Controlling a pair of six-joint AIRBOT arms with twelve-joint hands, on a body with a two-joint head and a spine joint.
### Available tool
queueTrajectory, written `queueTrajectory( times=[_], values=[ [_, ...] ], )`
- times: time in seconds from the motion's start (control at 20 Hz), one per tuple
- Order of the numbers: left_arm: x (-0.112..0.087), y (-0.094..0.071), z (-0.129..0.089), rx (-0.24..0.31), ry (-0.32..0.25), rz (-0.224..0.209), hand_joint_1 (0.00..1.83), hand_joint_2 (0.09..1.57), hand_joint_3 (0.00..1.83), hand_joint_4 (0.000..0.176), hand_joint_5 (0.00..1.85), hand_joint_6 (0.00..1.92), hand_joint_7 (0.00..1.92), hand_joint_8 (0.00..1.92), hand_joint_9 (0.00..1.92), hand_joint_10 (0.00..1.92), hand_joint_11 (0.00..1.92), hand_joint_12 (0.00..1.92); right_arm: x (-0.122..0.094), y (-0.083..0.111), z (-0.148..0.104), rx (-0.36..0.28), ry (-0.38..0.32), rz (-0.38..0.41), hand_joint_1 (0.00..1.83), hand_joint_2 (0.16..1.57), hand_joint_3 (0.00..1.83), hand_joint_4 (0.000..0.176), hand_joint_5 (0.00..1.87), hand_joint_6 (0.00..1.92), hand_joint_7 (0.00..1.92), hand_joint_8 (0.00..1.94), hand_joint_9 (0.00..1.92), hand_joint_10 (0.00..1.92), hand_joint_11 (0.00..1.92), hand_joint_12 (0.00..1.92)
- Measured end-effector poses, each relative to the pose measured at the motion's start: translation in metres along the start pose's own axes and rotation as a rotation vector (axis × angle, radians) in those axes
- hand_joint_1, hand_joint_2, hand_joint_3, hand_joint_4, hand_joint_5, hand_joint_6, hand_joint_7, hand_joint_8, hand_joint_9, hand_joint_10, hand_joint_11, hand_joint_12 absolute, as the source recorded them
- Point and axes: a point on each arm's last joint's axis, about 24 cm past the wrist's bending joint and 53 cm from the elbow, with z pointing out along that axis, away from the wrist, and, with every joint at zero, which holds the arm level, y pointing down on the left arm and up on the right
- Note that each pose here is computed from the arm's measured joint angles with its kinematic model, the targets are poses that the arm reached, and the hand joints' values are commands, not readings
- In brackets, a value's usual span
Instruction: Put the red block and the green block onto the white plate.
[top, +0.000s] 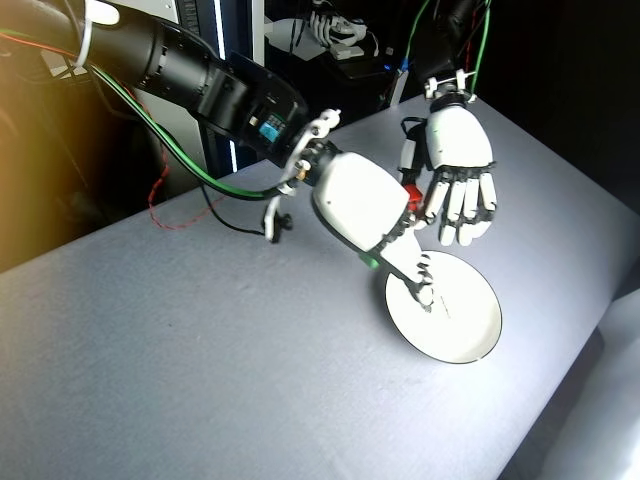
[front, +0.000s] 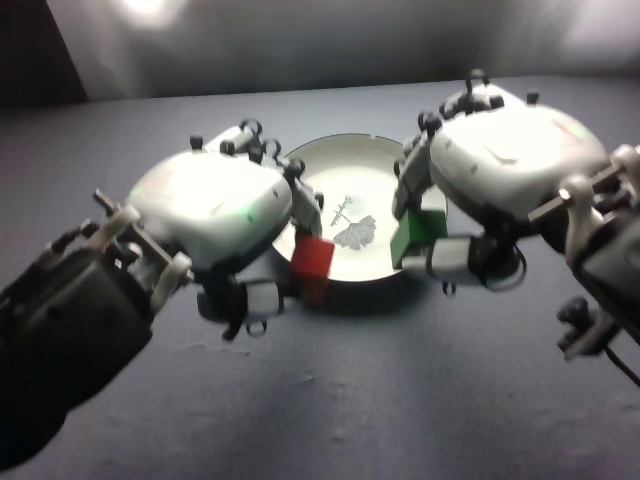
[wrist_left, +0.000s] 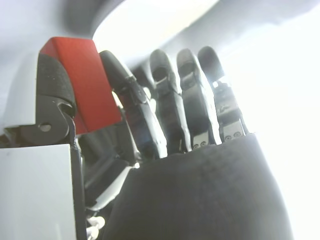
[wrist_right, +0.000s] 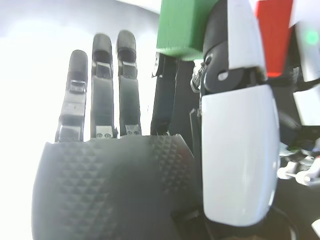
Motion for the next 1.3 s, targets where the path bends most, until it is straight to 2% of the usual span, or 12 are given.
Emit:
queueTrajectory(
  times=[0.1,0.25,0.4,0.55,0.8,0.9,0.95,1.0,1.05,1.15,1.25,1.3],
  values=[
    [-0.005,0.001,0.011,0.01,0.001,0.004,1.08,1.09,0.0,0.054,1.03,0.9,0.57,0.01,0.38,0.01,0.0,0.94,-0.003,-0.005,0.014,0.013,-0.016,0.005,1.08,1.05,0.0,0.107,1.12,0.76,0.58,0.01,0.44,0.01,0.0,0.59],
    [-0.01,0.0,0.027,0.03,-0.011,0.005,1.08,1.09,0.0,0.055,1.04,0.89,0.58,0.01,0.37,0.01,0.0,0.96,-0.003,-0.01,0.029,0.024,-0.034,0.014,1.08,1.06,0.0,0.106,1.1,0.79,0.6,0.01,0.45,0.01,0.0,0.53],
    [-0.016,0.008,0.046,0.031,-0.028,-0.01,1.07,1.09,0.0,0.069,1.03,0.9,0.6,0.01,0.39,0.02,0.0,1.01,-0.004,-0.02,0.042,0.044,-0.052,0.017,1.09,1.06,0.0,0.07,1.11,0.78,0.57,0.0,0.46,0.01,0.0,0.55],
    [-0.019,0.012,0.058,0.033,-0.043,-0.024,1.03,1.11,0.0,0.142,1.0,0.96,0.61,0.01,0.41,0.02,0.0,1.04,0.0,-0.025,0.042,0.051,-0.044,0.017,1.09,1.05,0.0,0.093,1.12,0.76,0.58,0.0,0.48,0.01,0.0,0.61],
    [-0.019,0.018,0.065,0.031,-0.043,-0.01,1.05,1.1,0.0,0.112,1.01,0.93,0.62,0.01,0.42,0.02,0.0,1.05,0.006,-0.034,0.041,0.067,-0.029,0.023,1.08,1.06,0.0,0.096,1.1,0.79,0.56,0.0,0.49,0.01,0.0,0.63],
    [-0.022,0.021,0.067,0.03,-0.048,-0.007,1.04,1.1,0.0,0.131,1.01,0.93,0.61,0.0,0.42,0.02,0.0,1.07,0.006,-0.033,0.041,0.063,-0.031,0.022,1.07,1.05,0.0,0.146,1.11,0.77,0.59,0.01,0.5,0.02,0.0,0.67],
    [-0.023,0.021,0.067,0.032,-0.048,-0.001,1.04,1.1,0.0,0.148,1.01,0.93,0.62,0.0,0.43,0.03,0.0,1.08,0.006,-0.033,0.041,0.063,-0.031,0.021,1.07,1.05,0.0,0.135,1.11,0.77,0.62,0.01,0.52,0.02,0.0,0.69],
    [-0.024,0.023,0.068,0.03,-0.049,0.001,1.05,1.09,0.0,0.128,1.02,0.91,0.63,0.01,0.43,0.03,0.0,1.11,0.006,-0.033,0.041,0.063,-0.03,0.022,1.08,1.05,0.0,0.132,1.11,0.76,0.62,0.01,0.53,0.03,0.0,0.67],
    [-0.025,0.024,0.068,0.027,-0.052,0.003,1.03,1.1,0.0,0.16,1.01,0.92,0.64,0.01,0.42,0.02,0.0,1.11,0.006,-0.033,0.041,0.064,-0.03,0.022,1.08,1.05,0.0,0.126,1.11,0.77,0.61,0.0,0.53,0.03,0.0,0.65],
    [-0.026,0.025,0.068,0.026,-0.055,0.004,1.04,1.09,0.0,0.147,1.02,0.91,0.65,0.01,0.42,0.02,0.0,1.13,0.006,-0.033,0.041,0.063,-0.031,0.022,1.08,1.05,0.0,0.114,1.12,0.75,0.61,0.0,0.53,0.02,0.0,0.65],
    [-0.026,0.025,0.068,0.027,-0.054,0.006,1.04,1.09,0.0,0.17,1.03,0.89,0.63,0.0,0.44,0.03,0.0,1.07,0.006,-0.033,0.041,0.063,-0.031,0.022,1.05,1.07,0.0,0.167,1.05,0.85,0.6,0.0,0.49,0.0,0.0,0.6],
    [-0.026,0.025,0.068,0.027,-0.054,0.006,1.02,1.1,0.0,0.175,0.99,0.96,0.62,0.0,0.45,0.02,0.0,1.01,0.006,-0.033,0.041,0.063,-0.031,0.022,0.97,1.02,0.0,0.058,0.86,0.38,0.56,0.0,0.41,0.0,0.0,0.45]
  ],
)
